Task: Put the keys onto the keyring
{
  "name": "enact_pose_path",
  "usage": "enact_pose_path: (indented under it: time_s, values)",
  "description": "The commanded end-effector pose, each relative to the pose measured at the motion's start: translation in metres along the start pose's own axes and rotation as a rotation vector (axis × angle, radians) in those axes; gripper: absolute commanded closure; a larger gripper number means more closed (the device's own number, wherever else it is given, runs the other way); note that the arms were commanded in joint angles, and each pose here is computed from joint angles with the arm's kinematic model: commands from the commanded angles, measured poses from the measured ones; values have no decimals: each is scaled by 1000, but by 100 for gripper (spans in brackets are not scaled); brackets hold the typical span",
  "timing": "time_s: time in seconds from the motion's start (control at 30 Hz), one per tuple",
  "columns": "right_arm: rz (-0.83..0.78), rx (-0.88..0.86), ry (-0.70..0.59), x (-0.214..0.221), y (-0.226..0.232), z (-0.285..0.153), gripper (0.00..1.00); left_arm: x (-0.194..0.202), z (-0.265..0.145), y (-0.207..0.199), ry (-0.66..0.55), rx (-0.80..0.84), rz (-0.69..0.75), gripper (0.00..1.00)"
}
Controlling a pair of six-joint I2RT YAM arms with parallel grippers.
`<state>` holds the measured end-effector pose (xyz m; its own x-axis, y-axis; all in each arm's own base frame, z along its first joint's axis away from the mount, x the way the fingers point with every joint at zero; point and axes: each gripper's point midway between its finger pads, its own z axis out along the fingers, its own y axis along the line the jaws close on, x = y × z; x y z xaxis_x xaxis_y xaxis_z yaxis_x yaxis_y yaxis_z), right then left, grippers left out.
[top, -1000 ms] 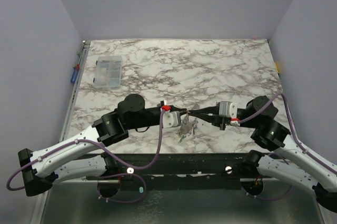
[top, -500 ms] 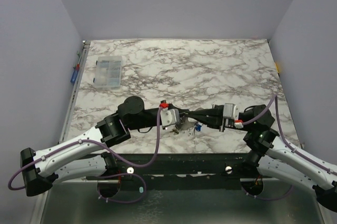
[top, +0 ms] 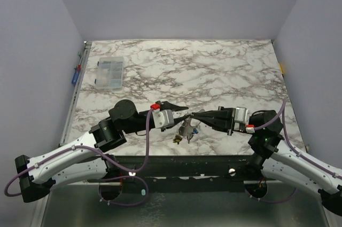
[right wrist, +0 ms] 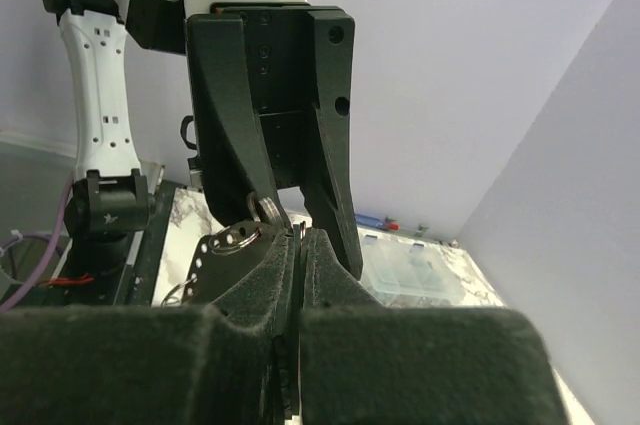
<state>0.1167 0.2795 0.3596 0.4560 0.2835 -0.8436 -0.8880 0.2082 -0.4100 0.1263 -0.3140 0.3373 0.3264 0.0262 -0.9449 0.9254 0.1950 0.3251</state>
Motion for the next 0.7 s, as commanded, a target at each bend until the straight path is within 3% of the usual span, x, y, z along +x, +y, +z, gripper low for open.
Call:
enact_pose_path:
  time_s: [0.0,0.5,0.67]
  values:
    - [-20,36,-36,-17,-4,-6,99,-8,-9,-3,-15,8,11,64]
    - [46,-33,-48,-22,9,-4,99,-27,-1,-17,-56,126,35,61]
    - [56,-83,-31,-21,15,-1,99,-16,0,-23,-38,150,31,54]
